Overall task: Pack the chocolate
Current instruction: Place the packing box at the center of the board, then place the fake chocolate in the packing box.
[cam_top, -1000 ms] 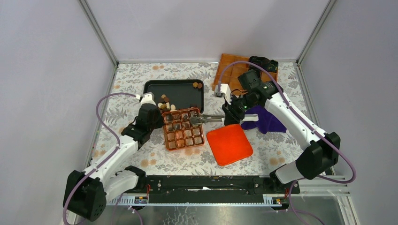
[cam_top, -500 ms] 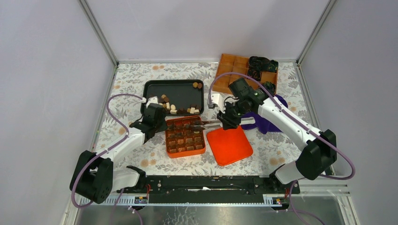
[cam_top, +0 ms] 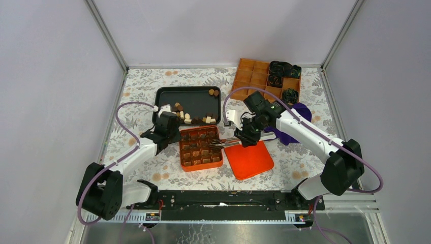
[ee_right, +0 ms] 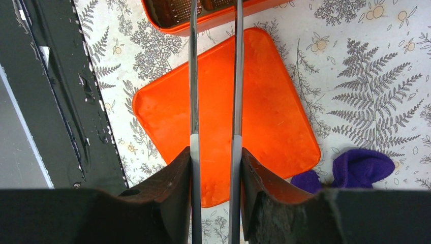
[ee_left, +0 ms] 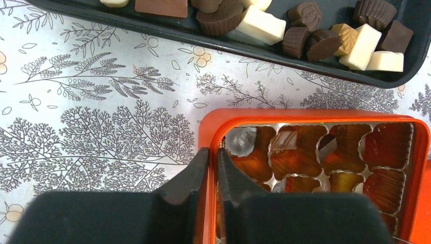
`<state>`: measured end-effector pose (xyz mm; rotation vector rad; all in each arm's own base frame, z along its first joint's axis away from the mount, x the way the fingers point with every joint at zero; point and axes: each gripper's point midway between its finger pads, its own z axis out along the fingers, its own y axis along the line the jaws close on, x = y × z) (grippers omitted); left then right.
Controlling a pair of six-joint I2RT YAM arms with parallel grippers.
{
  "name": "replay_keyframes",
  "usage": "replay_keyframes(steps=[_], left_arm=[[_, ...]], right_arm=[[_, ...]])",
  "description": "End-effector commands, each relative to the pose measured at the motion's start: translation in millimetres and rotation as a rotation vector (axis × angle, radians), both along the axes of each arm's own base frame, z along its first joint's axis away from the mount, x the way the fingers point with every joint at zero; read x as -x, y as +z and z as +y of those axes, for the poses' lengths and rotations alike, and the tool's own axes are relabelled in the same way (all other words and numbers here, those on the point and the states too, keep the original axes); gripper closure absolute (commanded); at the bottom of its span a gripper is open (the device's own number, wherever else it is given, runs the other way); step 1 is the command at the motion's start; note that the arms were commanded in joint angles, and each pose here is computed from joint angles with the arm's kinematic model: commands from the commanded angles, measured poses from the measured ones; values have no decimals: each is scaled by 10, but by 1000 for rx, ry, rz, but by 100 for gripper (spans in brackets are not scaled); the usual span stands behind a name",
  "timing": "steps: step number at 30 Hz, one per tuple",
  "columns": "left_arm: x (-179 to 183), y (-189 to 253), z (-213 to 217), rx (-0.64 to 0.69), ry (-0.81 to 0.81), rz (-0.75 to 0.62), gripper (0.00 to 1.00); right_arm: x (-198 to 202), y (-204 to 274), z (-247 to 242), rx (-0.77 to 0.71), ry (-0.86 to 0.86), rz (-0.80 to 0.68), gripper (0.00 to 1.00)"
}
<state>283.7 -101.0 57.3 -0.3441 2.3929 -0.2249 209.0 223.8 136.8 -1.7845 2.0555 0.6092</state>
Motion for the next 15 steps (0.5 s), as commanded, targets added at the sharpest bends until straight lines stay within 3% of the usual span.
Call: replay_keyframes(steps=[1,7,15], left_arm=[[-136,257,-89,57,14,-71,77],[-150,395,-73,61,24,-100,65],[-150,602,-36,66,38,-148,59]], right_arm=[[-43,42,59,-20,16,-41,87],[-44,-3,96,-14,11,-32,83],[-24,3,95,-16,9,-22,61]])
